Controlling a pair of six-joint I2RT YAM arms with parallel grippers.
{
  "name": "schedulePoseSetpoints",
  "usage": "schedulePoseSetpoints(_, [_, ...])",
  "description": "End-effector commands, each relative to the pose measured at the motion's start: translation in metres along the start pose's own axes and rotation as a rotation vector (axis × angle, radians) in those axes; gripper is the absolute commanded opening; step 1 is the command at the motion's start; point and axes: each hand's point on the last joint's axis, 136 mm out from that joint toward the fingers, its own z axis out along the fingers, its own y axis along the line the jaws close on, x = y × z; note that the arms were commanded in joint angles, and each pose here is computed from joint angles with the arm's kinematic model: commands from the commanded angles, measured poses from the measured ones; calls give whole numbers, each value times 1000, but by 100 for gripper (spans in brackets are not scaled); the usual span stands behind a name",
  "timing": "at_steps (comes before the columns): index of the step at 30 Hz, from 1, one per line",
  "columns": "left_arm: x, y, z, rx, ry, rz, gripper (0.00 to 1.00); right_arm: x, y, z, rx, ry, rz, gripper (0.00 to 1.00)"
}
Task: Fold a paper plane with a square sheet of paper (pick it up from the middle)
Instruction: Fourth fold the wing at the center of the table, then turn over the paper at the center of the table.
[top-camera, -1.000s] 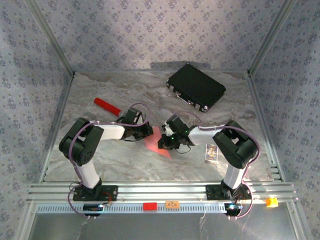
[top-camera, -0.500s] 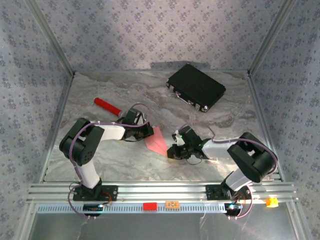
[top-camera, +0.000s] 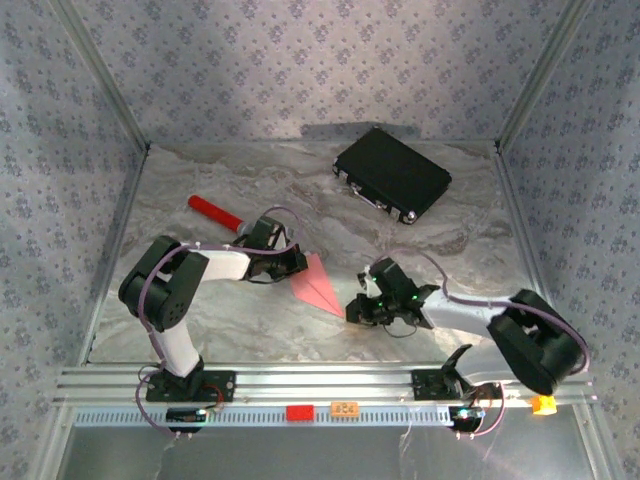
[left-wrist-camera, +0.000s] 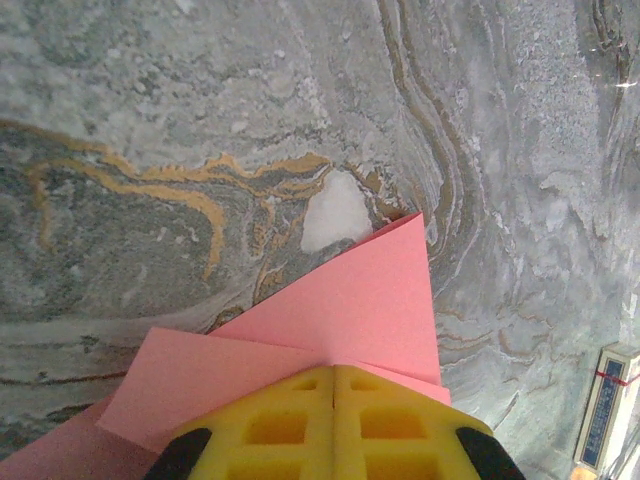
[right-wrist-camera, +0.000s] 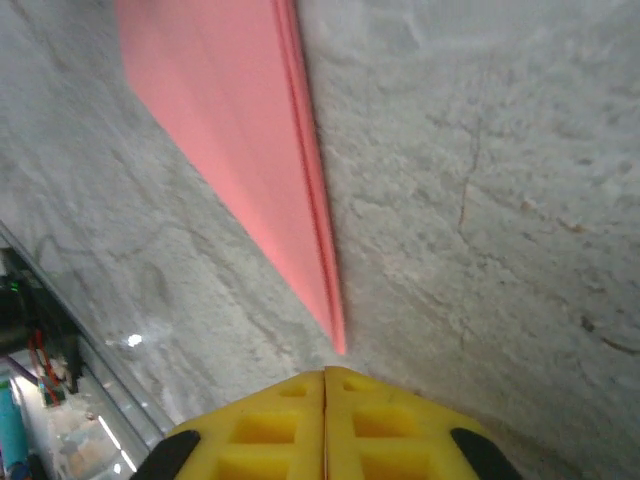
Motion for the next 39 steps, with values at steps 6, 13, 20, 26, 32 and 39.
schedulePoseSetpoints(6, [17, 35, 5, -107, 34, -76, 0, -17, 10, -12, -2, -20, 136, 31])
schedulePoseSetpoints(13, [18, 35, 5, -106, 38, -73, 0, -7, 10, 5, -42, 45, 175, 34])
schedulePoseSetpoints(20, [19, 34, 6, -99, 44, -71, 0, -5, 4, 13, -26, 71, 196, 34])
schedulePoseSetpoints(26, [18, 34, 6, -99, 43, -72, 0, -5, 5, 16, -40, 79, 194, 34])
schedulePoseSetpoints(32, [18, 33, 6, -98, 45, -72, 0, -12, 11, 18, -74, 57, 173, 33])
schedulePoseSetpoints(39, [18, 33, 5, -99, 44, -72, 0, -19, 16, 18, -101, 38, 149, 34])
